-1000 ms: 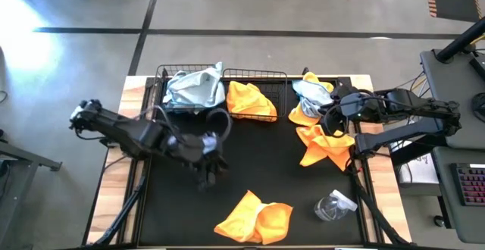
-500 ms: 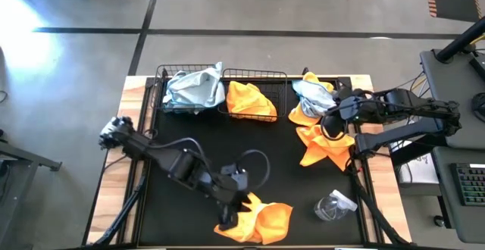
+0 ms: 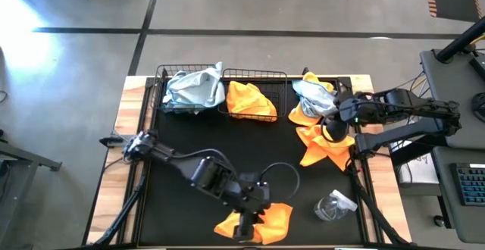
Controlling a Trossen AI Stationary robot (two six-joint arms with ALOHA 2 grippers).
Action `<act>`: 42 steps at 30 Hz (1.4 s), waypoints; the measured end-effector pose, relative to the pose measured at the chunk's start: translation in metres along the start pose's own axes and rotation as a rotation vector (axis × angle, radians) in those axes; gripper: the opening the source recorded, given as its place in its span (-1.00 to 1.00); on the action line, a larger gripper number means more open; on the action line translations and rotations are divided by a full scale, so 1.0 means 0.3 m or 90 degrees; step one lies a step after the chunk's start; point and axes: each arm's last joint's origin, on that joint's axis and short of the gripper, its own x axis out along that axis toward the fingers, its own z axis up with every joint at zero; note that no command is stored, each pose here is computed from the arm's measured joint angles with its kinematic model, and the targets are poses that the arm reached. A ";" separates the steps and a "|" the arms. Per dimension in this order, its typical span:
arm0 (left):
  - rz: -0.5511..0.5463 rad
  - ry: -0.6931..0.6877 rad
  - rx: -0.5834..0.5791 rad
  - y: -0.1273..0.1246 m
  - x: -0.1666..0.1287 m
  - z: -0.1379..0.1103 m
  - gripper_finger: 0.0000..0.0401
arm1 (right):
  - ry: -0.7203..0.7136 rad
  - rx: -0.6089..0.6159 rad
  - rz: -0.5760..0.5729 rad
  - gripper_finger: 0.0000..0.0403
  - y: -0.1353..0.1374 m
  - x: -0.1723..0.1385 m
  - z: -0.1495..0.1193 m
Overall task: Sort microfiber towel by color & place in baskets
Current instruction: Put the yellow towel into the right black wire basket
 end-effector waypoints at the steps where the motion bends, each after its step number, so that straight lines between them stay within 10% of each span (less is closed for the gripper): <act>1: -0.011 0.007 -0.003 0.008 0.008 -0.001 -0.53 | 0.009 -0.003 -0.003 -0.71 -0.003 0.000 -0.004; 23: 0.095 0.154 -0.068 0.226 0.208 -0.144 -0.53 | 0.001 0.090 0.007 -0.71 -0.112 -0.080 -0.094; 42: 0.053 0.122 -0.069 0.265 0.334 -0.211 -0.53 | 0.001 0.105 0.005 -0.71 -0.110 -0.078 -0.092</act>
